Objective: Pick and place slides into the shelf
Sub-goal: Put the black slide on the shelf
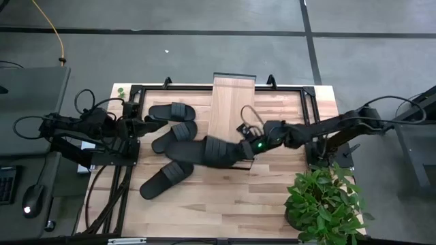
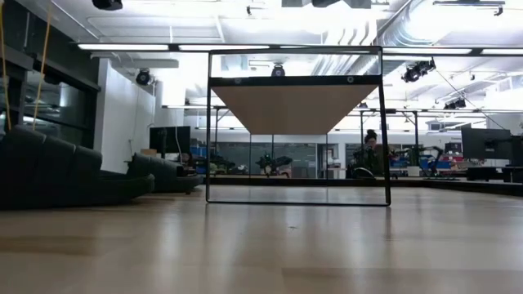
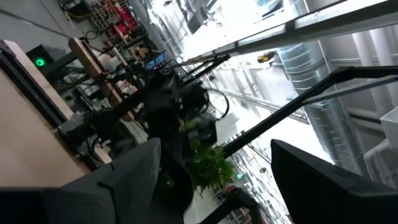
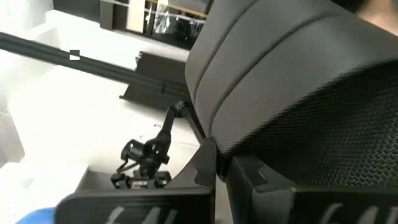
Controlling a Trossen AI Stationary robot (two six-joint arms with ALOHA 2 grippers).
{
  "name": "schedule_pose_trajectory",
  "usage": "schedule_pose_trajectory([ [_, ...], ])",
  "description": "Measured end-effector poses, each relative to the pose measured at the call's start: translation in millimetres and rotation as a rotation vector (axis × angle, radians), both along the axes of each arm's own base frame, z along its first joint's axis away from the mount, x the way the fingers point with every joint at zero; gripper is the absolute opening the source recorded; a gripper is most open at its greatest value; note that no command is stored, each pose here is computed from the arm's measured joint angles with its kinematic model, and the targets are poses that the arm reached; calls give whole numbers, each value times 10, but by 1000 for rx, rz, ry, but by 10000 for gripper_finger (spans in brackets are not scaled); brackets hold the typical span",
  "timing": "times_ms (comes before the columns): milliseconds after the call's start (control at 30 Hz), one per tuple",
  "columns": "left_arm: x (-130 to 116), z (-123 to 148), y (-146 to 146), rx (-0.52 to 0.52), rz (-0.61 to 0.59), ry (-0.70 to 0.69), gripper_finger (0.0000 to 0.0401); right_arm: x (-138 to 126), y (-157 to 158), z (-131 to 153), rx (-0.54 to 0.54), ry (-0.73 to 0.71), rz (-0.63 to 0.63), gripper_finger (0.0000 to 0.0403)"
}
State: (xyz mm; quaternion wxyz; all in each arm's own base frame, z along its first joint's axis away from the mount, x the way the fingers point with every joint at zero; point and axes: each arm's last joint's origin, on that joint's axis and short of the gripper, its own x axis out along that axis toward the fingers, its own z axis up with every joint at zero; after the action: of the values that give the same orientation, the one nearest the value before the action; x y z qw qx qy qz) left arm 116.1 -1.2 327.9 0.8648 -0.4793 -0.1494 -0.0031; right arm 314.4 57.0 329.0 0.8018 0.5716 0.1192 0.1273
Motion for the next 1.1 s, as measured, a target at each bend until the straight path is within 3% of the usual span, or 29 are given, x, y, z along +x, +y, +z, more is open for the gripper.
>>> schedule_pose_trajectory([
  [667,31,-31,11,-32,38,29,285,-687,-497,527,-42,19,-75,0],
  [833,33,-44,17,-37,58,42,285,-770,-557,803,-153,109,-66,0],
  [1100,31,-44,23,-40,79,42,285,-975,-687,1397,-385,99,-163,2],
])
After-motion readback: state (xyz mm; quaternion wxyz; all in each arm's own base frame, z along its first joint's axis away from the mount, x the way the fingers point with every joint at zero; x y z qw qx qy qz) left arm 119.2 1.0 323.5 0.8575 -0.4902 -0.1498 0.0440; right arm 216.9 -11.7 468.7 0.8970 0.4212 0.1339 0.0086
